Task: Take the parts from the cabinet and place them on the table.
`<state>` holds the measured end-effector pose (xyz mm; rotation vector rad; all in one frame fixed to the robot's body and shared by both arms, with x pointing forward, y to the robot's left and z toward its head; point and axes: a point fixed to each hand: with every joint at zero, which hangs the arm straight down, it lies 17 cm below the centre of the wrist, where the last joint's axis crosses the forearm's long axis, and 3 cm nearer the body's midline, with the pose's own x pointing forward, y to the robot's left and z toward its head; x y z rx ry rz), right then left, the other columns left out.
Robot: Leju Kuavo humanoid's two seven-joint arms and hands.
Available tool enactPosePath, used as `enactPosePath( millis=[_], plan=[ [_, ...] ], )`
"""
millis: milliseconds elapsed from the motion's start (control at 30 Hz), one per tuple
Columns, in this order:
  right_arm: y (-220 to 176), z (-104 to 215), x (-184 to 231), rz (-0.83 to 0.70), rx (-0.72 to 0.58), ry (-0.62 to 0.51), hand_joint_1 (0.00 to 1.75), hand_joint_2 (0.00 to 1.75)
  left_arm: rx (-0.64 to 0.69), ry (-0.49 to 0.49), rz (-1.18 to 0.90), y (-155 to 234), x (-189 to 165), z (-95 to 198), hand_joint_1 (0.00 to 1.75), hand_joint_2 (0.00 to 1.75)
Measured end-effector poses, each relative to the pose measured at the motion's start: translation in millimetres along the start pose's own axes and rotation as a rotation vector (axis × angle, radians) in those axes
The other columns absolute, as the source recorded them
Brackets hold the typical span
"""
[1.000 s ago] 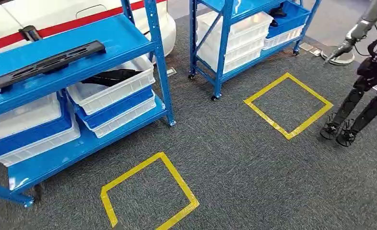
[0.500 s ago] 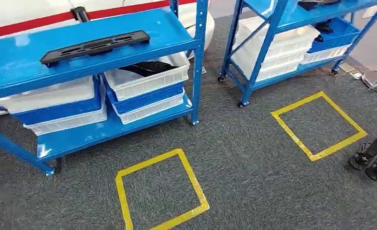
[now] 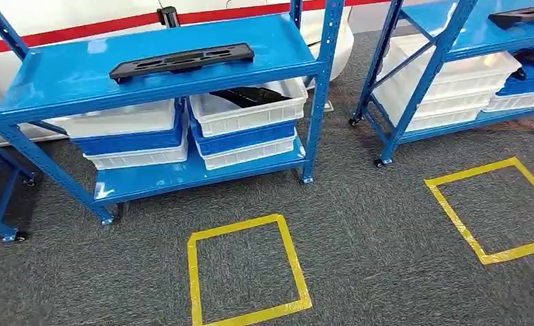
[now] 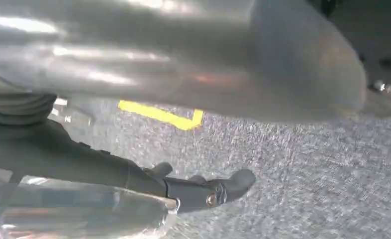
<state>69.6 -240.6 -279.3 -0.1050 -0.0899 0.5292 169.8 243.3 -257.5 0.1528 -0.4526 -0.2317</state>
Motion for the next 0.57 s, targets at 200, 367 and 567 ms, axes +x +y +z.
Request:
enactPosePath(
  millis=[200, 367, 567],
  plan=[
    [-1.1, -0.1, 0.4, 0.001, -0.002, -0.002, 0.0, 0.0, 0.003, 0.004, 0.008, 1.4, -2.5, 0.1, 0.0, 0.0],
    [-3.7, -0.2, 3.7, 0.011, -0.006, -0.01, 0.0, 0.0, 0.012, -0.009, 0.011, 3.7, 0.4, -0.4, 0.0, 0.0],
    [-3.5, -0.3, 1.8, 0.019, -0.007, -0.008, 0.0, 0.0, 0.014, -0.013, 0.017, 3.6, 2.5, -0.6, 0.0, 0.0]
  ],
)
